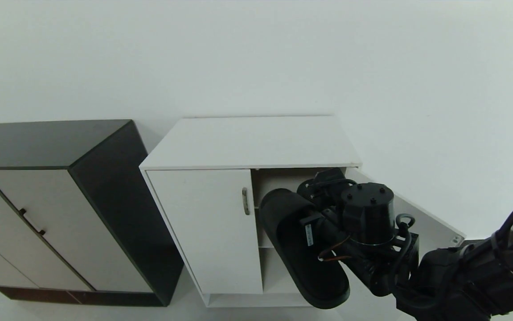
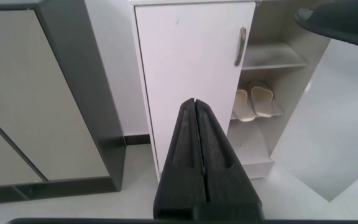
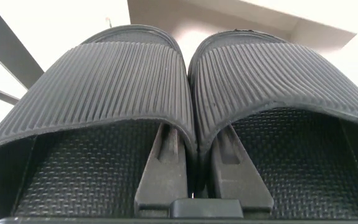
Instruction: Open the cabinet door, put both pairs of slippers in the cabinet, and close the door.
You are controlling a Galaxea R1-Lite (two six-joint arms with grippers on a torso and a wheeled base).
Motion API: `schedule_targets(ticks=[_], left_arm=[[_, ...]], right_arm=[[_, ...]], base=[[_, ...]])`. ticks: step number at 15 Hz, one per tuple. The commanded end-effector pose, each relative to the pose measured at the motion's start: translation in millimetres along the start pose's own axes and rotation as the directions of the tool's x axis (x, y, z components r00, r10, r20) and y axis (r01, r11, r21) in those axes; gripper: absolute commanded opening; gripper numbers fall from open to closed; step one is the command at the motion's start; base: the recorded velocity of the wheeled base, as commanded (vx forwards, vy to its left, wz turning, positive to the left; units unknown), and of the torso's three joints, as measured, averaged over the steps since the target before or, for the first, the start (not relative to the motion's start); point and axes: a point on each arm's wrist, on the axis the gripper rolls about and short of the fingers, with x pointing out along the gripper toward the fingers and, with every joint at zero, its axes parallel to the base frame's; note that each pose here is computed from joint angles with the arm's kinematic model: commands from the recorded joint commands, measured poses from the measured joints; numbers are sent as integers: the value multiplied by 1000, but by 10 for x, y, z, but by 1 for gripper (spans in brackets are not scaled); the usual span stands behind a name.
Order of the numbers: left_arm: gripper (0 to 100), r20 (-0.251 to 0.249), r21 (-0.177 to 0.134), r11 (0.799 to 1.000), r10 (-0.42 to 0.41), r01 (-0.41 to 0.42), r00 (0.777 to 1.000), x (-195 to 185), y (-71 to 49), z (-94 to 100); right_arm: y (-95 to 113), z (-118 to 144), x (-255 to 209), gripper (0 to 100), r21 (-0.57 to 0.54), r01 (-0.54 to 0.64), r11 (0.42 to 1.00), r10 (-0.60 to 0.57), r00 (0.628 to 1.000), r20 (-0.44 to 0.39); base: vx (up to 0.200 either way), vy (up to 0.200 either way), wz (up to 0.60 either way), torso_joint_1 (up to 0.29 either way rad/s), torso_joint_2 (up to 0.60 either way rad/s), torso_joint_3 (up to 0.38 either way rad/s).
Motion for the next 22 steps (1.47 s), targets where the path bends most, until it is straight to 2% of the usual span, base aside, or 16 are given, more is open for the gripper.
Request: schedule_targets(ticks=[1, 10, 22], left_arm=[[0, -1, 0, 1000, 0, 0, 1000, 1, 0, 0], [0, -1, -1, 1000, 0, 0, 1000, 1, 0, 0], [0, -1, -1, 1000, 0, 0, 1000, 1, 0, 0]], right_arm=[[3, 0, 1, 0, 1, 0, 1000, 0, 1000, 1], [4, -16, -7, 0, -4, -2, 1000, 2, 1000, -5], [-2, -41, -17, 0, -5, -2, 1000, 2, 1000, -6]], base=[[0, 0, 0, -227, 564, 325], [0, 0, 0, -210, 531, 317], [0, 0, 0, -140, 475, 329]])
